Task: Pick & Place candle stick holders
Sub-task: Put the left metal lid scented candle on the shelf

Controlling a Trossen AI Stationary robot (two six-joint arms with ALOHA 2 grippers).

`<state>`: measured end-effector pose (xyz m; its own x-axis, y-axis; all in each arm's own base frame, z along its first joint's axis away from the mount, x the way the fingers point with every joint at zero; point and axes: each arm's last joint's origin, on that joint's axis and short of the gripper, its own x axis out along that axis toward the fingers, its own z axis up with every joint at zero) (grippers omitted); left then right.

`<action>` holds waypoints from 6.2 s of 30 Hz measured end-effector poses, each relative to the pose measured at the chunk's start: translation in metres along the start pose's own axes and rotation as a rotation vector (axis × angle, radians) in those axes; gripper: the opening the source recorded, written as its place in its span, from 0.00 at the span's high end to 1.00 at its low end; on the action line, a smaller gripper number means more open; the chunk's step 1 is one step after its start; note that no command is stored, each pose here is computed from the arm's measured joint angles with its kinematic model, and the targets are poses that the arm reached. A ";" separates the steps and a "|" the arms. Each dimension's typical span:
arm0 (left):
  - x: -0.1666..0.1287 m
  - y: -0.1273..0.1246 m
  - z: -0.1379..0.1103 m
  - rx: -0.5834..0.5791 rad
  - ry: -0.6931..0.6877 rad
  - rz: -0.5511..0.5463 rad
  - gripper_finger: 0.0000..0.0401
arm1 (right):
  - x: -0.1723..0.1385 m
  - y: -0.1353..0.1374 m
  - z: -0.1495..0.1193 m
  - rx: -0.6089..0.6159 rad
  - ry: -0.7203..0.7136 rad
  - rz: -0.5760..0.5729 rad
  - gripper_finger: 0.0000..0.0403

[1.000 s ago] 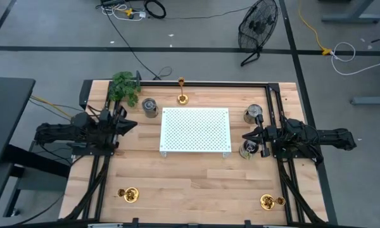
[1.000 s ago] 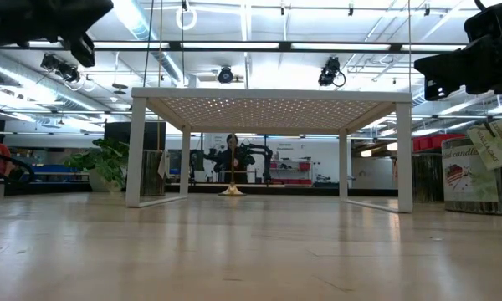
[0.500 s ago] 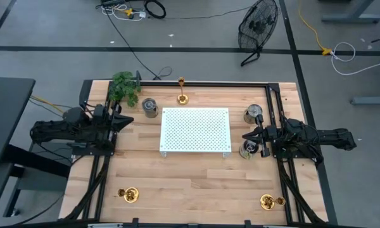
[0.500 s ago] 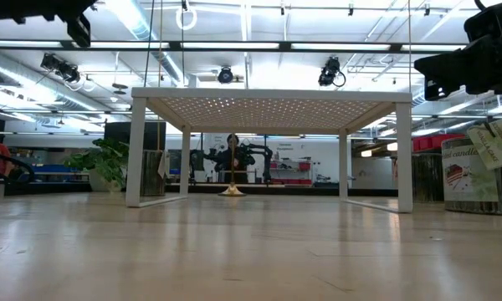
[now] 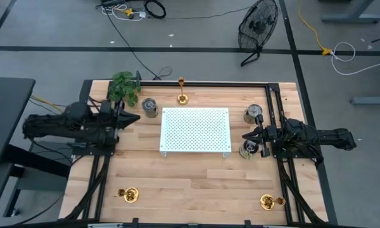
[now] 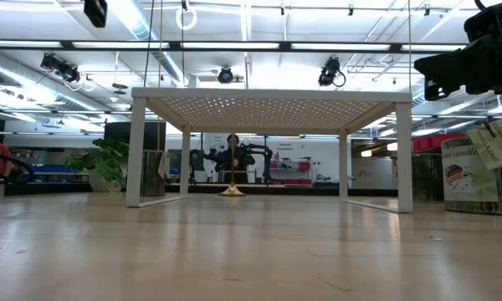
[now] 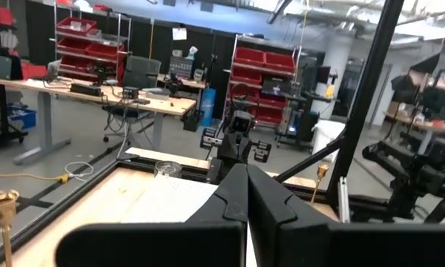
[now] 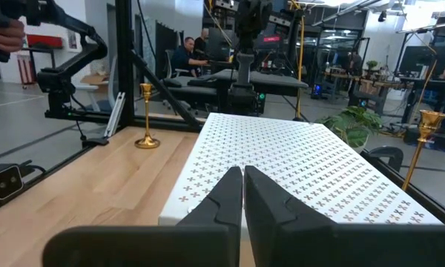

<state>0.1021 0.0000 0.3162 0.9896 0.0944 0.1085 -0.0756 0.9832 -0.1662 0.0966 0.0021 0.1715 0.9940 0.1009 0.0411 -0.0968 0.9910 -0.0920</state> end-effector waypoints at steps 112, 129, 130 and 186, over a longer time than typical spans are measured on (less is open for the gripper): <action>0.036 0.016 0.043 0.164 0.578 0.158 1.00 | 0.000 0.000 0.000 0.000 0.000 0.000 0.95; 0.055 0.031 0.025 0.088 0.733 0.259 0.99 | 0.000 0.000 0.000 0.000 0.000 0.000 0.95; 0.055 0.033 0.024 0.084 0.746 0.268 0.99 | 0.000 0.000 0.000 0.000 0.000 0.000 0.95; 0.084 0.124 -0.022 -0.082 1.072 0.633 0.57 | 0.000 0.000 0.000 0.000 0.000 0.000 0.95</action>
<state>0.1782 0.1268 0.2830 0.3865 0.3342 -0.8596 -0.6048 0.7955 0.0374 0.0966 0.0021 0.1715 0.9940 0.1009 0.0410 -0.0968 0.9910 -0.0924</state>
